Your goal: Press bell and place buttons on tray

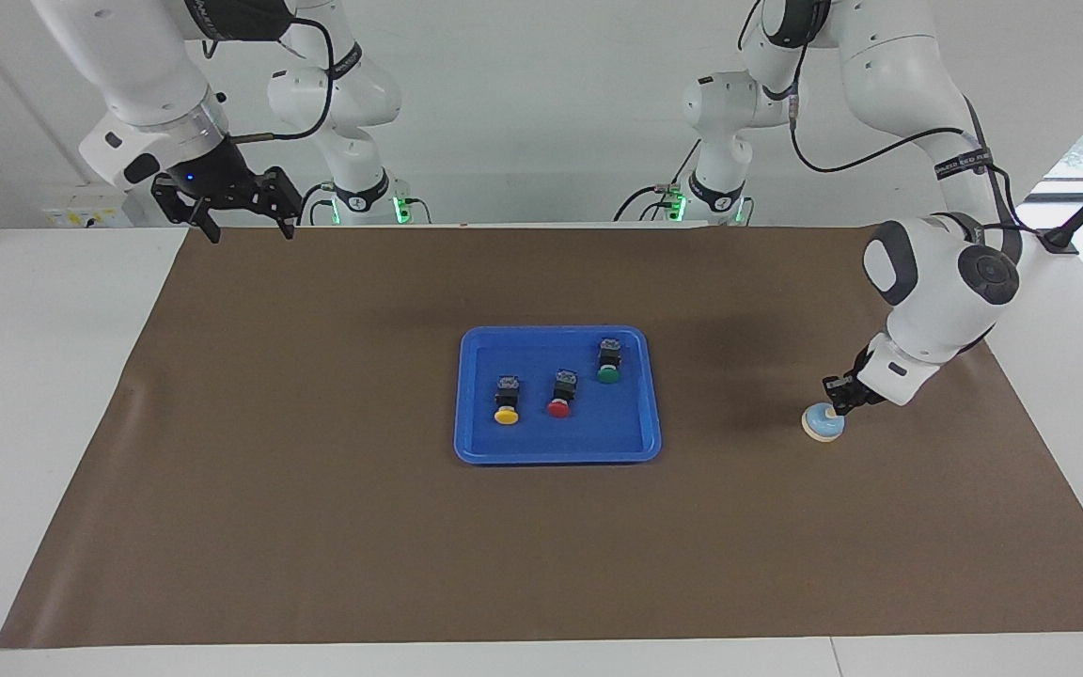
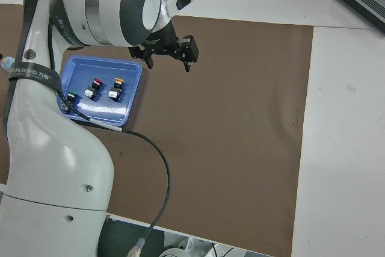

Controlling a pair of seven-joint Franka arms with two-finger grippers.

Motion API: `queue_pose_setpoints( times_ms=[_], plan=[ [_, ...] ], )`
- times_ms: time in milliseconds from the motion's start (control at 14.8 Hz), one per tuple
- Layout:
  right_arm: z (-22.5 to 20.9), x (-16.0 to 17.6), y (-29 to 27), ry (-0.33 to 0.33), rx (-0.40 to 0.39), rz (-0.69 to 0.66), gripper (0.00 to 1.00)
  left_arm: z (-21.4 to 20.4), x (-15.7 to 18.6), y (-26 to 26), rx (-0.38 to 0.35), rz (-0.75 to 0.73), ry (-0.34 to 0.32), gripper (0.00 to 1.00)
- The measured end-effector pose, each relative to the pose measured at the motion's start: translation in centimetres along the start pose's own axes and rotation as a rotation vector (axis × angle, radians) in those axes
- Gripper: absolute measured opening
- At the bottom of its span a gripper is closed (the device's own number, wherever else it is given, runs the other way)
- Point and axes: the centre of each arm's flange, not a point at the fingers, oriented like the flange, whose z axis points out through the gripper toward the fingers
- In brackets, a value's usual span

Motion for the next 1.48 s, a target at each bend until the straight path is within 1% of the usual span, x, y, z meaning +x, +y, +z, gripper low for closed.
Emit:
queue_pose_setpoints(
  times_ms=[135,337,539,674,808,943,1010,1145,1347,1415,1482],
  plan=[
    [0.6,0.4,0.0,0.013,0.0,0.0,1.0,0.7,-0.2,0.0,0.0,-0.001,0.003,0.01],
    [0.8,0.4,0.0,0.012,-0.005,-0.001,1.0,1.9,-0.6,0.0,0.002,-0.002,0.018,0.01],
    [0.8,0.4,0.1,0.012,-0.018,0.0,1.0,1.8,-1.2,0.0,0.004,-0.001,0.052,0.01],
    [0.7,0.4,0.1,0.013,-0.028,-0.003,1.0,1.8,-1.3,0.0,0.004,-0.002,0.052,0.01],
    [0.7,0.3,-0.1,0.014,-0.031,-0.006,1.0,1.3,-1.2,0.0,0.003,-0.002,0.036,0.01],
    [0.6,0.3,-0.1,0.015,-0.031,-0.006,1.0,-1.2,-0.9,0.0,0.002,-0.001,0.033,0.04],
    [0.6,0.3,-0.1,0.015,-0.031,-0.006,1.0,-3.2,-1.0,0.1,0.003,0.0,0.039,0.11],
    [0.6,0.3,0.0,0.015,-0.031,-0.005,1.0,-7.5,-2.0,0.3,0.003,0.002,0.05,0.31],
    [0.6,0.3,0.0,0.015,-0.031,-0.004,1.0,-13.4,-4.9,0.6,0.004,0.004,0.049,0.62],
    [0.6,0.3,0.0,0.015,-0.031,-0.004,1.0,-15.0,-5.9,0.7,0.004,0.004,0.045,0.7],
    [0.6,0.3,0.0,0.015,-0.031,-0.004,1.0,-16.5,-7.0,0.8,0.004,0.005,0.04,0.81]
  ],
)
